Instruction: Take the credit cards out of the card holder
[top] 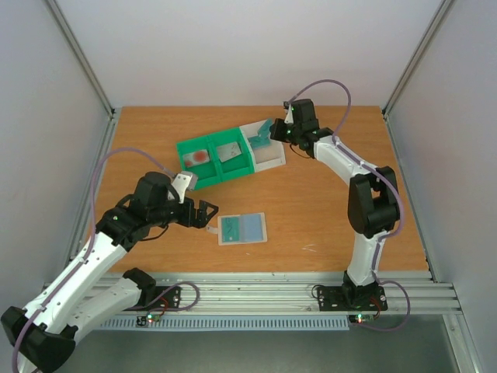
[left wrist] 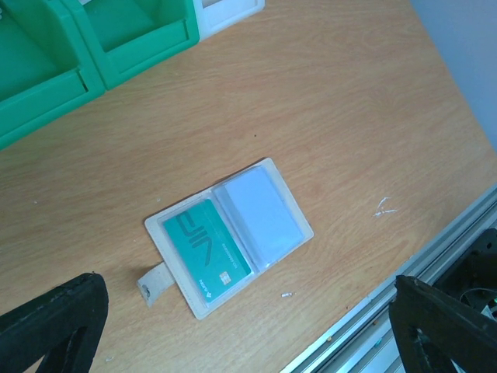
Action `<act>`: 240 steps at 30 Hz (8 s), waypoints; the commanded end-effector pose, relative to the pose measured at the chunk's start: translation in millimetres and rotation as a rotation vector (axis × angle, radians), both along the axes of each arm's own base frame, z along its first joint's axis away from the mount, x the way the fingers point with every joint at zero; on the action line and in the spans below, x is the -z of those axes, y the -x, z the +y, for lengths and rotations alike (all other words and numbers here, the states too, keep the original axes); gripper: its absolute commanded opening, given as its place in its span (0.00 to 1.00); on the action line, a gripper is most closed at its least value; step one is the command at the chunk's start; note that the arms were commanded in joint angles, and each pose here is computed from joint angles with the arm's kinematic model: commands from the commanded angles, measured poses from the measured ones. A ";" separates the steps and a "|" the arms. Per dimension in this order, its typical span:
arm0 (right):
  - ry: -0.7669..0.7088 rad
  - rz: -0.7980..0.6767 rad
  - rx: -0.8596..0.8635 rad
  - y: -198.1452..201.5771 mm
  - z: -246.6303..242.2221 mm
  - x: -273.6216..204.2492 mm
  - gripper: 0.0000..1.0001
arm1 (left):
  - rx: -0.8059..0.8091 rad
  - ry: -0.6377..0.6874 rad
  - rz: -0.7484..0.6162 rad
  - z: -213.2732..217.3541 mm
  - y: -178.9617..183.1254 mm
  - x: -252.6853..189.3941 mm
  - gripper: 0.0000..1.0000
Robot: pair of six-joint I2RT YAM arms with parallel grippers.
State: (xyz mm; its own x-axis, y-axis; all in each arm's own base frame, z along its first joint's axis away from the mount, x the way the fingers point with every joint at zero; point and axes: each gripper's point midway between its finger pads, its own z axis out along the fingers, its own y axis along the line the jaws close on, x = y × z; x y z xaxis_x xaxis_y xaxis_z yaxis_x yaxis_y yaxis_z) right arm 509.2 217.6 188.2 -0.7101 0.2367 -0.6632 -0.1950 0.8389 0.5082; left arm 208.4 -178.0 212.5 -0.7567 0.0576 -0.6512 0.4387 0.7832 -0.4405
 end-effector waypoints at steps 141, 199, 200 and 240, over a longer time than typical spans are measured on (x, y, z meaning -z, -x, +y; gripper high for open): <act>0.059 0.686 -0.371 273.2 112.9 163.2 0.16 | -0.127 0.145 0.607 -39.8 -3.4 202.4 0.05; -0.096 0.622 -0.312 270.2 84.8 164.8 0.01 | -0.190 0.105 0.639 -26.2 6.6 209.8 0.17; -0.110 0.629 -0.316 270.0 87.3 164.9 0.01 | -0.191 0.105 0.638 -26.3 6.4 208.4 0.17; -0.097 0.597 -0.256 254.9 56.8 156.0 0.01 | -0.238 0.065 0.624 -21.0 -3.0 216.1 0.09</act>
State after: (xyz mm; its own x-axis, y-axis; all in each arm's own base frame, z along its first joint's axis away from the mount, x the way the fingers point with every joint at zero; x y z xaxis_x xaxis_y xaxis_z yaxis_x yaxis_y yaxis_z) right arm 254.0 289.6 28.7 -0.9947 0.0428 -0.0934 -0.0355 0.7097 0.7037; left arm 216.4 -215.4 17.9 -0.9826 -0.1509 -0.1082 -0.0370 0.7300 -0.6825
